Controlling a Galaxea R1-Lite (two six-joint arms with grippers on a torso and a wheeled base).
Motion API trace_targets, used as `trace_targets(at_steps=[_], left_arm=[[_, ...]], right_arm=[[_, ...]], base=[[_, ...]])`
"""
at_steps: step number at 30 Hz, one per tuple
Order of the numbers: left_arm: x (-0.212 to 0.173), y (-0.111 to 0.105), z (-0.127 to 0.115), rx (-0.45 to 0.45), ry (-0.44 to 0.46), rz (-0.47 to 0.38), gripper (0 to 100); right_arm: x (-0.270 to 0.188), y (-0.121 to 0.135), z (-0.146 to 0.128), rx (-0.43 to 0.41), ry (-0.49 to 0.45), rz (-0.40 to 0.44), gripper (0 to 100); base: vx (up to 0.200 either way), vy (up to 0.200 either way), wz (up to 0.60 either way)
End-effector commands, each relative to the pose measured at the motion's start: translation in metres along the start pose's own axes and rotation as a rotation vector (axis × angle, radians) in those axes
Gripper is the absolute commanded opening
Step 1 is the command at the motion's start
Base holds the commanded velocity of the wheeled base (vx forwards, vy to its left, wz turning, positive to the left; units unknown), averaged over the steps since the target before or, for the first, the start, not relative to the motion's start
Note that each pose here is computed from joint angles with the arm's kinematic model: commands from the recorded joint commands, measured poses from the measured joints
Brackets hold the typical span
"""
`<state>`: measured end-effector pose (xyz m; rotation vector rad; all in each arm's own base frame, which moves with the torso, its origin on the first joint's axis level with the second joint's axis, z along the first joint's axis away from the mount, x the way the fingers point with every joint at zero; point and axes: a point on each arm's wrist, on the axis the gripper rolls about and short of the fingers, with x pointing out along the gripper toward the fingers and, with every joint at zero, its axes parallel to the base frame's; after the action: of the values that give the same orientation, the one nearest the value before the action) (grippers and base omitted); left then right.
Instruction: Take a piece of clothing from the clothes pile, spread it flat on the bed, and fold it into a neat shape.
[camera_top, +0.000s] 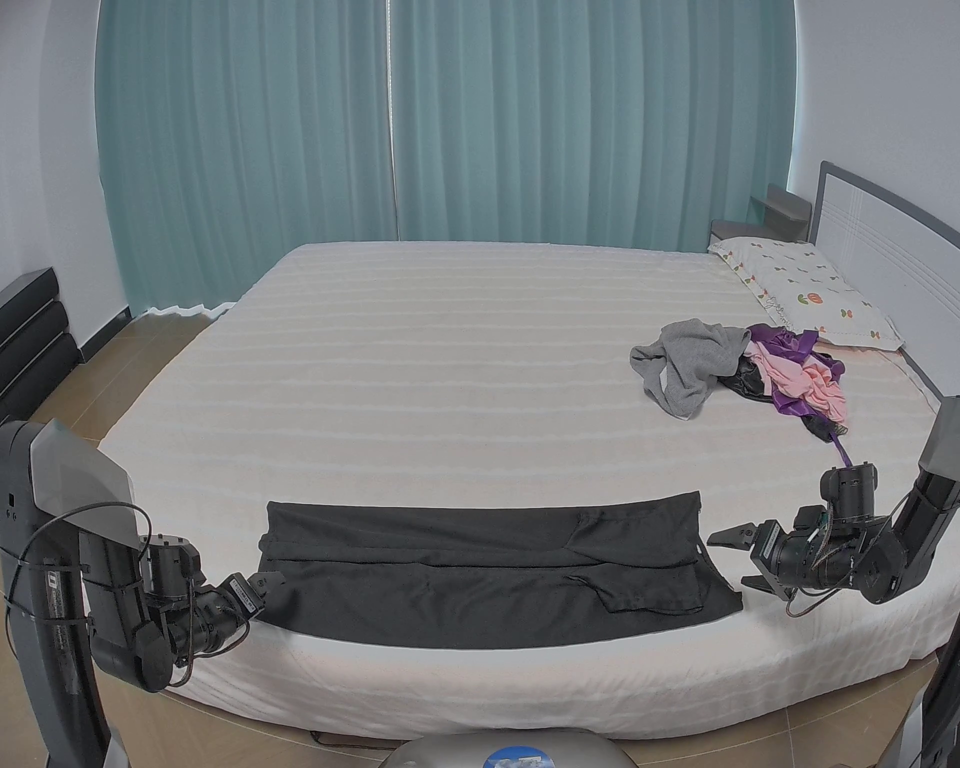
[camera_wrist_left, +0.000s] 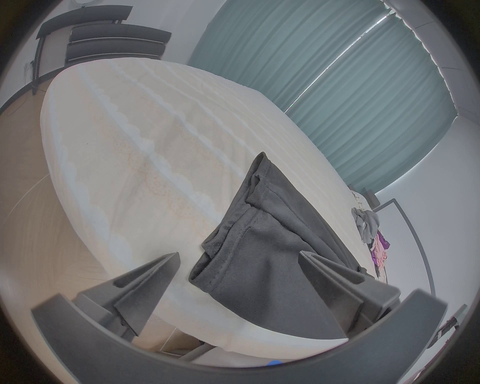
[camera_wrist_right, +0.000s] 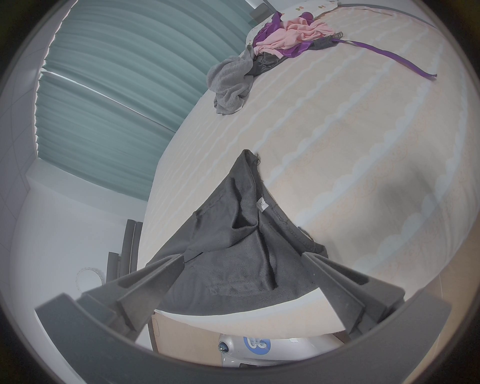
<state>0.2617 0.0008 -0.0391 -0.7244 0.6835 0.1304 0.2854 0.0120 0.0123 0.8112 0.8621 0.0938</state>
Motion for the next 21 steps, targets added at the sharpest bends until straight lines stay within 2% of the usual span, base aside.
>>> trace_targets(at_steps=[1, 4, 5, 14, 21], left_arm=[[0.005, 0.004, -0.003, -0.002, 0.013, 0.015, 100], [0.005, 0.004, -0.003, -0.001, 0.011, 0.017, 100], [0.005, 0.004, -0.003, -0.001, 0.011, 0.019, 0], [-0.003, 0.011, -0.008, -0.011, 0.002, 0.095, 0], [-0.010, 0.012, -0.013, -0.012, 0.022, 0.110, 0]], right_arm=[[0.001, 0.000, -0.001, -0.001, 0.003, -0.001, 100], [-0.001, 0.001, -0.001, -0.001, 0.003, 0.001, 100], [-0.001, 0.001, -0.001, 0.000, 0.003, 0.001, 100], [0.000, -0.002, -0.002, 0.004, 0.009, -0.008, 100], [0.002, -0.004, -0.004, 0.009, 0.017, -0.017, 100]], base=[[0.000, 0.000, 0.00], [0.000, 0.000, 0.00], [0.000, 0.000, 0.00], [0.000, 0.000, 0.00], [0.000, 0.000, 0.00]])
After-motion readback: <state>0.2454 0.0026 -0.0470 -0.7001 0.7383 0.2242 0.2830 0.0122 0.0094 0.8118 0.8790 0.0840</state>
